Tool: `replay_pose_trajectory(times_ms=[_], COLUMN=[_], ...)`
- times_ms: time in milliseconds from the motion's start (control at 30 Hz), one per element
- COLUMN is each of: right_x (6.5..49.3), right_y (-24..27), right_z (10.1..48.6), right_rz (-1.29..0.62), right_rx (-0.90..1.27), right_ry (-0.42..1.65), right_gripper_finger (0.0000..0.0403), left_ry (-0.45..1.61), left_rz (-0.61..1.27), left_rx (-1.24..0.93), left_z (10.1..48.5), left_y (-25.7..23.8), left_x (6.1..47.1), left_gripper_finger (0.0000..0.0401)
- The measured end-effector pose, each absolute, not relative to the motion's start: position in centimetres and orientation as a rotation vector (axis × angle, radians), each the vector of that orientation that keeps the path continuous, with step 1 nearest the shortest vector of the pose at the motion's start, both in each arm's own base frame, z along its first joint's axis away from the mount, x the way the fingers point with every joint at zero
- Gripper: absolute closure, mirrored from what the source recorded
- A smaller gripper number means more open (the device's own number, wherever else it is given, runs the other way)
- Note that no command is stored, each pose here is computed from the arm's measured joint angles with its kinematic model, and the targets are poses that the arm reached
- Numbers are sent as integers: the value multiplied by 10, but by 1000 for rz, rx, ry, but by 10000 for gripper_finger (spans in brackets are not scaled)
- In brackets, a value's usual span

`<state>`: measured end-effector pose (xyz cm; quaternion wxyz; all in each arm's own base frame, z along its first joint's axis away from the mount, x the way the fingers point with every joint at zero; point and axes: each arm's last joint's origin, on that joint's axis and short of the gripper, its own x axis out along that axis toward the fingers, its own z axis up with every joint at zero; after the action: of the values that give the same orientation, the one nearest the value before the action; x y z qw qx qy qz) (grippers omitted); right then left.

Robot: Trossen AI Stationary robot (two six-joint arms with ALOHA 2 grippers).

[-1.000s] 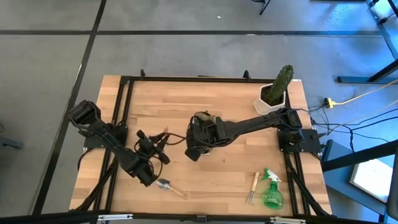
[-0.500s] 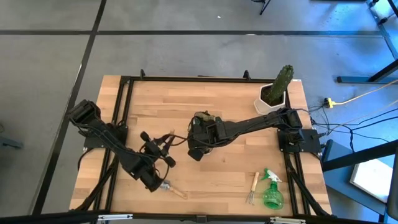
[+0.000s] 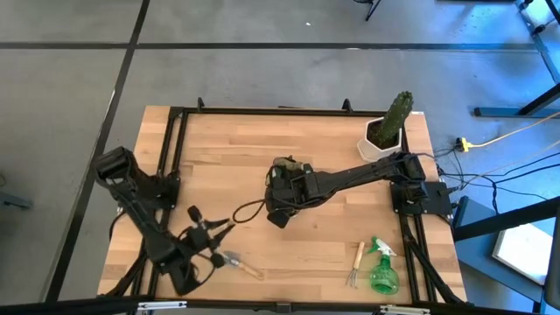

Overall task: Pick & Place Garden tools in Gardening bag
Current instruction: Put the top brown trowel into the green gardening bag

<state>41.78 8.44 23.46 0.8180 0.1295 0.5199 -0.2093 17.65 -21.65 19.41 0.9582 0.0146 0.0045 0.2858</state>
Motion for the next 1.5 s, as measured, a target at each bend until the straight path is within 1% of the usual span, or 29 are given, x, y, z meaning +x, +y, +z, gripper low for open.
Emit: replay_pose_trajectory(times_ms=[233, 433, 533, 600, 700, 767, 833, 900, 967, 1033, 1100, 1233, 1300, 1400, 1500], right_x=[417, 417, 417, 417, 417, 417, 417, 417, 417, 417, 417, 415, 414, 413, 413], right_y=[87, 88, 88, 88, 88, 88, 88, 88, 88, 88, 88, 87, 88, 89, 90], right_z=[235, 235, 235, 235, 235, 235, 235, 235, 235, 234, 234, 234, 234, 234, 234], right_rz=[-423, -422, -419, -419, -417, -413, -412, -413, -414, -414, -413, -417, -416, -415, -416], right_rx=[251, 251, 253, 253, 251, 246, 244, 244, 243, 241, 232, 221, 216, 213, 215], right_ry=[1114, 1114, 1116, 1116, 1117, 1118, 1119, 1118, 1118, 1119, 1124, 1144, 1151, 1152, 1150], right_gripper_finger=[392, 392, 393, 393, 393, 393, 393, 393, 393, 393, 393, 393, 393, 393, 393], left_ry=[-8, -21, -32, -3, 58, 115, 139, 91, 34, 24, 37, 35, 8, -60, -124], left_rz=[449, 436, 412, 377, 301, 208, 72, -52, -76, -53, 7, 101, 101, 46, -36], left_rx=[-6, -69, -146, -191, -267, -282, -258, -181, -71, -1, 30, -22, -86, -160, -147], left_z=[192, 191, 192, 193, 199, 209, 224, 237, 243, 241, 230, 195, 178, 161, 157], left_y=[-226, -232, -244, -257, -277, -292, -304, -311, -313, -311, -302, -274, -255, -224, -202], left_x=[141, 140, 139, 136, 134, 138, 148, 159, 164, 166, 165, 157, 152, 150, 160], left_gripper_finger=[345, 345, 345, 345, 345, 345, 345, 345, 345, 345, 345, 345, 345, 345, 345])
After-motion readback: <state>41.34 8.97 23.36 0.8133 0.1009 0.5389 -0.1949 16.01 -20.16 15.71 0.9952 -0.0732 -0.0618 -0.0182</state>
